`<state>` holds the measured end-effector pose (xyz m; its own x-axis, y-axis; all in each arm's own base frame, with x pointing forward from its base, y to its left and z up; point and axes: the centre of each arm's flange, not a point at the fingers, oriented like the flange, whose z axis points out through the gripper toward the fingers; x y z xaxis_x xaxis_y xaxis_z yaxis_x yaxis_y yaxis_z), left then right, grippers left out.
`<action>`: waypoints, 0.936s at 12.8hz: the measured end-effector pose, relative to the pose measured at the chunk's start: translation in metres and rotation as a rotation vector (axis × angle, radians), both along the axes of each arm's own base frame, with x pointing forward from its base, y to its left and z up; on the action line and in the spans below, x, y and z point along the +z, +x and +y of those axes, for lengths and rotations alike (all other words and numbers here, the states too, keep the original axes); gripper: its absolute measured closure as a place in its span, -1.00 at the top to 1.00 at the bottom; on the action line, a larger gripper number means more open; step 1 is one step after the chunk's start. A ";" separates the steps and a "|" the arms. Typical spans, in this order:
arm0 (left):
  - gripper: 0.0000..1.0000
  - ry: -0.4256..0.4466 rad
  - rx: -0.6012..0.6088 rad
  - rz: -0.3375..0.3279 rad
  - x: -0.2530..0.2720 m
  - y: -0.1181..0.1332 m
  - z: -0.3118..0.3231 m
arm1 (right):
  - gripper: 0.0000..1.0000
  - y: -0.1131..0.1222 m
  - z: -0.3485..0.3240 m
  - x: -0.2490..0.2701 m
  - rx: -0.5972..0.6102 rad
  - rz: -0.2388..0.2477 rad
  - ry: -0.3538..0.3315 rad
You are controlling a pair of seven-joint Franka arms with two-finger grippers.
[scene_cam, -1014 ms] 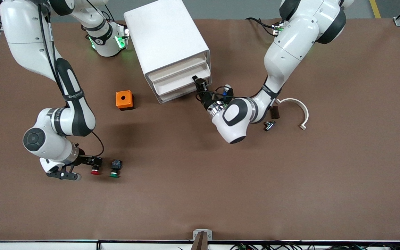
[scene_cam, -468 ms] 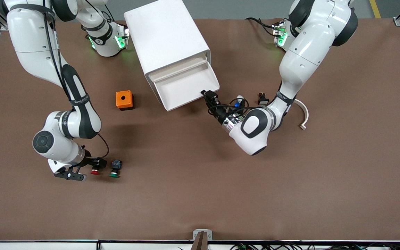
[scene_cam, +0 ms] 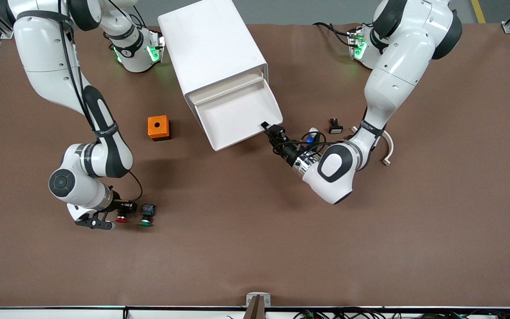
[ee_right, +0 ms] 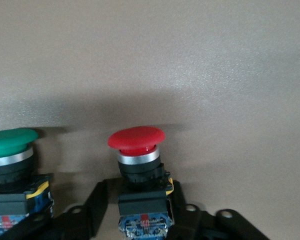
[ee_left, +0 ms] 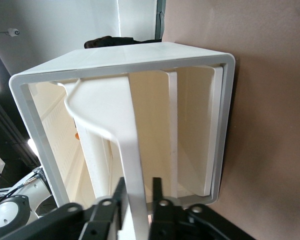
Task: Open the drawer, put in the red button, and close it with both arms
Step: 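Grasp the red mushroom button with the right gripper and lift it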
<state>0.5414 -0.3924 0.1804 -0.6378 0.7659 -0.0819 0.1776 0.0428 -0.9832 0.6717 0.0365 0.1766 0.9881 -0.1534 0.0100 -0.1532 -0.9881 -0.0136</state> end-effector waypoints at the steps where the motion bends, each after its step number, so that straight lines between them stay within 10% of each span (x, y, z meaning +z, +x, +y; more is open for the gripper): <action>1: -0.07 -0.014 -0.001 -0.013 0.000 0.001 0.001 | -0.19 0.000 0.000 0.000 -0.001 0.001 0.000; 6: 0.98 -0.189 -0.022 -0.212 0.015 0.021 0.007 | -0.17 0.002 0.005 0.023 -0.055 0.065 0.010; 12: 0.99 -0.534 -0.100 -0.627 0.046 0.055 0.028 | -0.17 -0.030 0.094 0.167 -0.324 0.140 0.030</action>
<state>0.5959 -0.3646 0.2262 -0.2840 0.5739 -0.7681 0.6778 -0.4464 -0.5842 0.6417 0.1304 0.3439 0.8795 -0.4574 -0.1313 -0.4612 -0.8873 0.0016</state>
